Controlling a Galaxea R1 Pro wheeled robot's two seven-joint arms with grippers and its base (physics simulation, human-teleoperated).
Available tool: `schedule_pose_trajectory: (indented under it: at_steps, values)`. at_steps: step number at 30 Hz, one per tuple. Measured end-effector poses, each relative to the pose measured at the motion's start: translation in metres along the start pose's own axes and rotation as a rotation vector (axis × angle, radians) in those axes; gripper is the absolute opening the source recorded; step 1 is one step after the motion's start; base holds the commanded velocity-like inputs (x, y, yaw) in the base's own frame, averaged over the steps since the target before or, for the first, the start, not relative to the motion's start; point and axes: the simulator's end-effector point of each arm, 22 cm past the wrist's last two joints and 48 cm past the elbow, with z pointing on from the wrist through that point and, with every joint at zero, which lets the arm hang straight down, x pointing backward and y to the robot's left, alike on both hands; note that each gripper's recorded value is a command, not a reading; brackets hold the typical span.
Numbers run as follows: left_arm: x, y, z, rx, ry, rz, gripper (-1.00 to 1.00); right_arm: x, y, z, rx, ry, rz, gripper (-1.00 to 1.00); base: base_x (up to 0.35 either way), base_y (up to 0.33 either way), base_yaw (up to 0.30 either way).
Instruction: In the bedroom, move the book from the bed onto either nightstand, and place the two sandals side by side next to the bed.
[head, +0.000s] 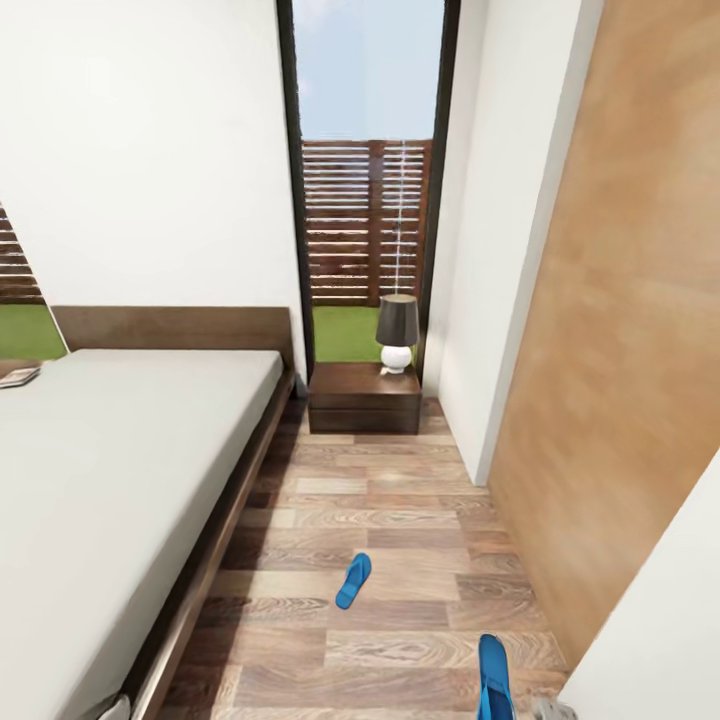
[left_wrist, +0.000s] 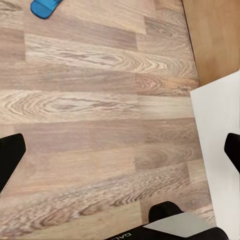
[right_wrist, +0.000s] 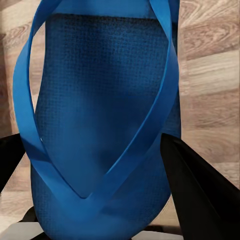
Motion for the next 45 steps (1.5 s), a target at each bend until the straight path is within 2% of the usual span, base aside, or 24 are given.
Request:
schedule_pose_trajectory:
  at_steps: [24, 39, 45]
  values:
    - [-0.0004, 0.0010, -0.0003, -0.001, -0.001, -0.002, 1.00, -0.0004, -0.0007, -0.0002, 0.001, -0.001, 0.000, -1.00, 0.263, 0.000, 0.000]
    - [-0.0004, 0.0012, -0.0001, -0.001, -0.001, -0.002, 1.00, -0.0009, -0.0009, -0.0001, 0.001, -0.001, 0.001, -1.00, 0.037, 0.000, -0.108]
    - [-0.0003, 0.0012, -0.0004, -0.002, 0.000, -0.002, 1.00, -0.0007, -0.0004, -0.0001, 0.000, -0.002, 0.001, -1.00, 0.226, 0.069, -0.069]
